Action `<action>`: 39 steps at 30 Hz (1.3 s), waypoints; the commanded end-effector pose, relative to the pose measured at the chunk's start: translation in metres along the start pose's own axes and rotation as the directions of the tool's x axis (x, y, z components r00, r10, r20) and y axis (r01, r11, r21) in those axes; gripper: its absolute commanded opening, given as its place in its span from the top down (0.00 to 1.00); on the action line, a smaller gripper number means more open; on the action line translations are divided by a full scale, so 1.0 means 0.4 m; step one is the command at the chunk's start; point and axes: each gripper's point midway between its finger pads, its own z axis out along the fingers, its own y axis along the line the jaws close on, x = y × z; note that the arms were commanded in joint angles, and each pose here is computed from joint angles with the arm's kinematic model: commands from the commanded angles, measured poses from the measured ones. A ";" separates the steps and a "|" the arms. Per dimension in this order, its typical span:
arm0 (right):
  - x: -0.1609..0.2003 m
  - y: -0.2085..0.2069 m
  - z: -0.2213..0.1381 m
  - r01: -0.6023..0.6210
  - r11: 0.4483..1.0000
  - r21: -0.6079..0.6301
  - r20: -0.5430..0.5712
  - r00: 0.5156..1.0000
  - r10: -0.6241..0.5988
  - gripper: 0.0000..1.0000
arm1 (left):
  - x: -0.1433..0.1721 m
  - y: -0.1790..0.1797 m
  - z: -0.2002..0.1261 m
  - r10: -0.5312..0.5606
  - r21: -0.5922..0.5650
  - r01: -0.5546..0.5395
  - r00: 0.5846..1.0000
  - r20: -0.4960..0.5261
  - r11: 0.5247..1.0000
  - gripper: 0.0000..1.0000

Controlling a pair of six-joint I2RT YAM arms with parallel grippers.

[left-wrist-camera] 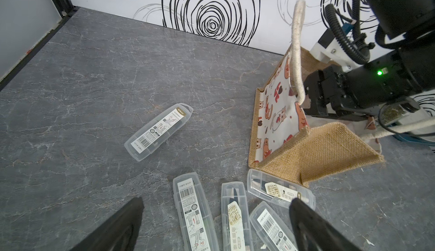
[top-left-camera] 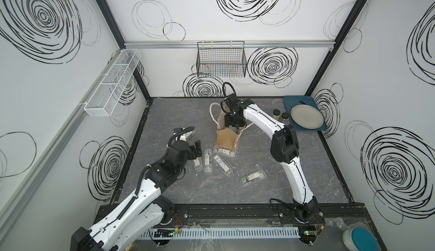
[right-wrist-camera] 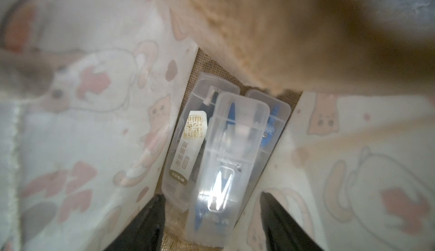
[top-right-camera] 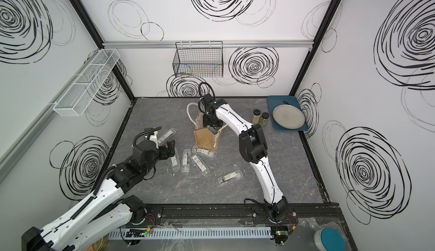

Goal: Put the compass set into the canvas bag
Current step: Place the compass set in the canvas bag, then pick up the compass set at the center of the board.

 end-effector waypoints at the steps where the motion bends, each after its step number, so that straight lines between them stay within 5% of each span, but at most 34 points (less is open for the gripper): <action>1: -0.034 0.003 -0.108 -0.005 1.000 -0.003 0.074 0.997 0.006 0.26 | -0.004 0.014 -0.001 -0.006 -0.020 0.006 1.000 0.018 1.000 0.01; 12: -0.071 -0.057 -0.375 0.002 0.999 -0.047 0.215 0.977 0.008 0.21 | 0.002 0.011 0.005 -0.001 -0.019 0.001 1.000 0.005 1.000 0.01; 20: -0.002 -0.220 -0.465 -0.075 0.997 0.018 0.238 0.969 0.069 0.21 | 0.031 0.030 0.009 0.004 -0.043 -0.005 1.000 -0.025 0.999 0.01; 30: 0.224 -0.378 -0.404 -0.204 0.979 0.003 0.258 0.946 0.196 0.21 | 0.096 0.064 0.026 0.002 -0.123 -0.020 0.990 -0.143 0.992 0.01; 39: 0.320 -0.408 -0.302 -0.248 0.969 -0.013 0.212 0.946 0.245 0.21 | 0.162 0.124 0.021 -0.061 -0.246 0.006 0.974 -0.219 0.969 0.01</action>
